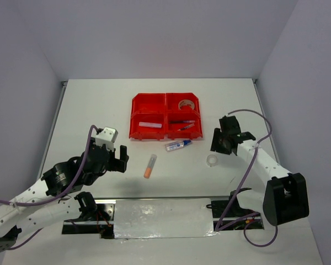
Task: Sort the stationery into containers
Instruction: Move the stationery to the center of the board.
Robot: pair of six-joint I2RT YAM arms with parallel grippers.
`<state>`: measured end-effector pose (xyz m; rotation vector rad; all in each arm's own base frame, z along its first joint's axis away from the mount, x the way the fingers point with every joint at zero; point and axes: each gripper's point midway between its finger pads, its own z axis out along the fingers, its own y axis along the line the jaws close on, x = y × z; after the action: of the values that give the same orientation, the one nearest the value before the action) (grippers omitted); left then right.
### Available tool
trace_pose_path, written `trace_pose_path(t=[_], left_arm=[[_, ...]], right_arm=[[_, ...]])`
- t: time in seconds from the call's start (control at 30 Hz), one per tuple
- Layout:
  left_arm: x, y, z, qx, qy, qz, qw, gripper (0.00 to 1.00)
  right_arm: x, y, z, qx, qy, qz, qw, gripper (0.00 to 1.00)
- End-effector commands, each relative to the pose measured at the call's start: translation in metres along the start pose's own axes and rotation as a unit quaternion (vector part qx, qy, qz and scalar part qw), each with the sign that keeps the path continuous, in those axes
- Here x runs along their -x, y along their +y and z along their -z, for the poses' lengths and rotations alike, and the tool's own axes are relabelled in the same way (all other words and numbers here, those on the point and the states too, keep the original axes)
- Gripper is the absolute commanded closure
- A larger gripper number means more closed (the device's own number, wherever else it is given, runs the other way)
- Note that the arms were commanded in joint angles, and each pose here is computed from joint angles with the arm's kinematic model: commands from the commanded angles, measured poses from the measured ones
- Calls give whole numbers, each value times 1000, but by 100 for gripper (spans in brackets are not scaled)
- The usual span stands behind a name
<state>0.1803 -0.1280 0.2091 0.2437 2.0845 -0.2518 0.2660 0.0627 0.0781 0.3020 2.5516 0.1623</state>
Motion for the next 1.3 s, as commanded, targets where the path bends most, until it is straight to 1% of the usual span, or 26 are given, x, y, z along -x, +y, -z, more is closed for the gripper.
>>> trace_pose_path(t=[0.0,0.1,0.17,0.23,0.27,0.33,0.57,0.8,0.93,1.0,1.1,1.13,1.17,1.27], left_arm=[[11,-5,1,-12,-18,6,1000,1],[12,-5,1,-11,-18,6,1000,1],[11,-4,0,-8,-17,6,1000,1],[12,-4,1,-10,-19,8,1000,1],[13,-4,2,-11,-22,9,1000,1],[13,-3,3,-12,-24,11,1000,1],[13,-3,3,-10,-23,10,1000,1],[14,-2,5,-12,-26,12,1000,1],[16,-2,7,-15,-32,17,999,1],[15,-2,7,-16,-32,17,999,1],[16,-2,7,-15,-34,19,999,1],[16,-1,7,-15,-32,18,999,1],[16,-1,7,-14,-33,17,999,1],[16,-1,8,-15,-35,19,999,1]], right_arm=[[-3,4,-2,19,-15,-28,999,53],[-10,-10,-9,-16,-14,-48,999,54],[-15,-8,-14,-9,-5,-47,999,55],[-19,-10,-20,-14,2,-47,999,58],[-21,-12,-21,-19,6,-46,999,61],[-26,-16,-24,-29,16,-45,998,62],[-27,-24,-21,-52,11,-57,997,62],[-35,-27,-30,-69,38,-55,995,67],[-37,-28,-31,-72,42,-55,995,69],[-36,-28,-31,-70,41,-55,995,72],[-36,-26,-33,-65,43,-52,996,81],[-38,-26,-34,-66,47,-51,995,88],[-38,-25,-35,-65,47,-51,996,90],[-38,-26,-39,-66,47,-49,995,90]])
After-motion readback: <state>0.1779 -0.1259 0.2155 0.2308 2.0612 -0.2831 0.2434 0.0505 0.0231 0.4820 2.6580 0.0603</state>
